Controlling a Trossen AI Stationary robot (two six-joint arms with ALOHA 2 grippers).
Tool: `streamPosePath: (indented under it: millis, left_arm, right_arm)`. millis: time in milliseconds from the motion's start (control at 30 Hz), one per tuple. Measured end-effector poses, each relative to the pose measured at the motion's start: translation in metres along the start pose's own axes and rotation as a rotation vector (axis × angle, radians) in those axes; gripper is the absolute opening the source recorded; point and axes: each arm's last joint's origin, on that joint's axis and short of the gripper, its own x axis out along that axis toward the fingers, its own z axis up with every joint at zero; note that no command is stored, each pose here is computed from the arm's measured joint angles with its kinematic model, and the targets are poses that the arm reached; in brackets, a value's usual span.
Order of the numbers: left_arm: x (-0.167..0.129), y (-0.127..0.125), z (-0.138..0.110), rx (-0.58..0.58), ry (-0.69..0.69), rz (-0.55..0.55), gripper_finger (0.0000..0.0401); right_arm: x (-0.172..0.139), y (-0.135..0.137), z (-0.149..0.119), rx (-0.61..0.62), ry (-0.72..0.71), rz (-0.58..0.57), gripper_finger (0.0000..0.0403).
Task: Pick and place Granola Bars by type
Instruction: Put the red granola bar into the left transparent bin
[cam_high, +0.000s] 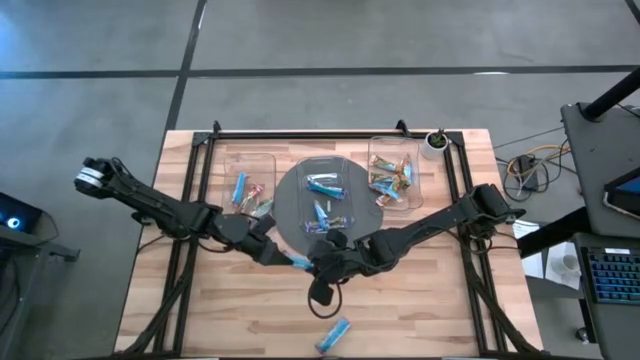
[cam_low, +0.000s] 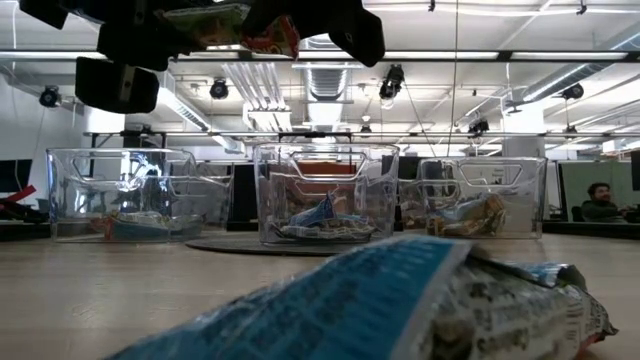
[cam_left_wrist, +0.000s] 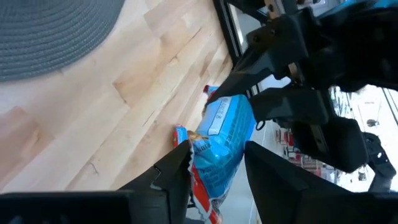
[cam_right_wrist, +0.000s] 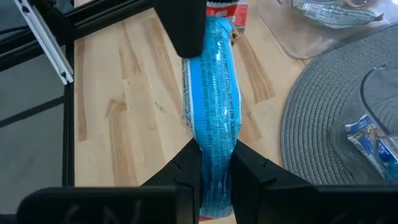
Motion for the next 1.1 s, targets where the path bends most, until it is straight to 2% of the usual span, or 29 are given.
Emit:
streamPosePath:
  millis: [333,600,833,1100]
  left_arm:
    - [-0.0011,0.0052,0.0009,0.025,-0.012,0.058,0.0131]
    - [-0.0017,-0.0036,0.0039,0.097,-0.052,0.019,0.0131]
    - [-0.0017,-0.0037,0.0035,0.098,-0.038,0.015,0.0146]
    - [-0.0016,-0.0038,0.0028,0.103,-0.017,0.009,0.0142]
  right_arm:
    - [0.0004,-0.0009,0.0008,0.002,-0.003,-0.002,0.0048]
    - [0.0002,-0.0003,0.0008,0.003,-0.005,0.001,0.0048]
    - [0.0016,-0.002,-0.0017,0.022,-0.009,-0.021,0.0048]
    - [0.0027,-0.0032,-0.0037,0.023,-0.005,-0.027,0.0048]
